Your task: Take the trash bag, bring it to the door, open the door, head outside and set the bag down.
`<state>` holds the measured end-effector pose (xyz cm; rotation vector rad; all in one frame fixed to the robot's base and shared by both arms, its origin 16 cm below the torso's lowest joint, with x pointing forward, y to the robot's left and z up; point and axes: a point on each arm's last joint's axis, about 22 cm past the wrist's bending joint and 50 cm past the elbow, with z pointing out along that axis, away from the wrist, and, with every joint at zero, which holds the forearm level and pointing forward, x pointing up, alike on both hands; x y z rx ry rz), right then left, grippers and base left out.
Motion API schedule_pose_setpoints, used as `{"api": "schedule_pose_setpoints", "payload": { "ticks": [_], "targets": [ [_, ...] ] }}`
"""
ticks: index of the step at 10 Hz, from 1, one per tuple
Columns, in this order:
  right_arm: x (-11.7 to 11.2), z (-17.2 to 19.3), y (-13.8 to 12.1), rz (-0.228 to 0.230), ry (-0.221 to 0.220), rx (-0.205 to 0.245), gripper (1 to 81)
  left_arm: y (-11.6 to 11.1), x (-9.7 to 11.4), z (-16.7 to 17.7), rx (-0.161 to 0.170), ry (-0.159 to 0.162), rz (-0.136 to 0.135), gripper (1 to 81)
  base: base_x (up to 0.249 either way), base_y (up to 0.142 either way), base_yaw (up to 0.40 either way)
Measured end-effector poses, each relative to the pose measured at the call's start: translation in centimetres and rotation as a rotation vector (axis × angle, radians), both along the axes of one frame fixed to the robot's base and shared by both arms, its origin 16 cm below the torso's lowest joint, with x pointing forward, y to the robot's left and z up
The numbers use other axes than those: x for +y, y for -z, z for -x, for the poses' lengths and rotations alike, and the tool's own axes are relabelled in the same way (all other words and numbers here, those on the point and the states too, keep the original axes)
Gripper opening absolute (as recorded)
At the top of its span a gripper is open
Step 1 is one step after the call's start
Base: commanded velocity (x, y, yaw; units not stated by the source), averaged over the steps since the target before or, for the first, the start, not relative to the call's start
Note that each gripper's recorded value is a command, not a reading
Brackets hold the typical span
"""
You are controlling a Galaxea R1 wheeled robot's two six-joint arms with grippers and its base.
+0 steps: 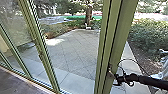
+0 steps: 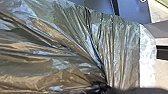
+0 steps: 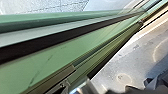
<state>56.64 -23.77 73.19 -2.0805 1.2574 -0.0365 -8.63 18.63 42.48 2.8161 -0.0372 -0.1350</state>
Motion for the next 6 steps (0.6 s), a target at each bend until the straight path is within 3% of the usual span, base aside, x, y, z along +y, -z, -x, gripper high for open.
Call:
{"api": "schedule_pose_setpoints", "payload": {
  "ticks": [4,6],
  "targets": [
    [-0.7,-1.8,-0.1,0.011,0.041,-0.06,81.1,-0.3,1.7,2.3,0.044,-0.021,-0.022,1.0,0.0,0.0,0.0],
    [-2.8,-2.4,0.8,0.076,0.034,-0.1,81.1,-0.6,1.7,4.0,0.074,-0.018,-0.019,1.0,0.0,0.0,0.0]
  ]
}}
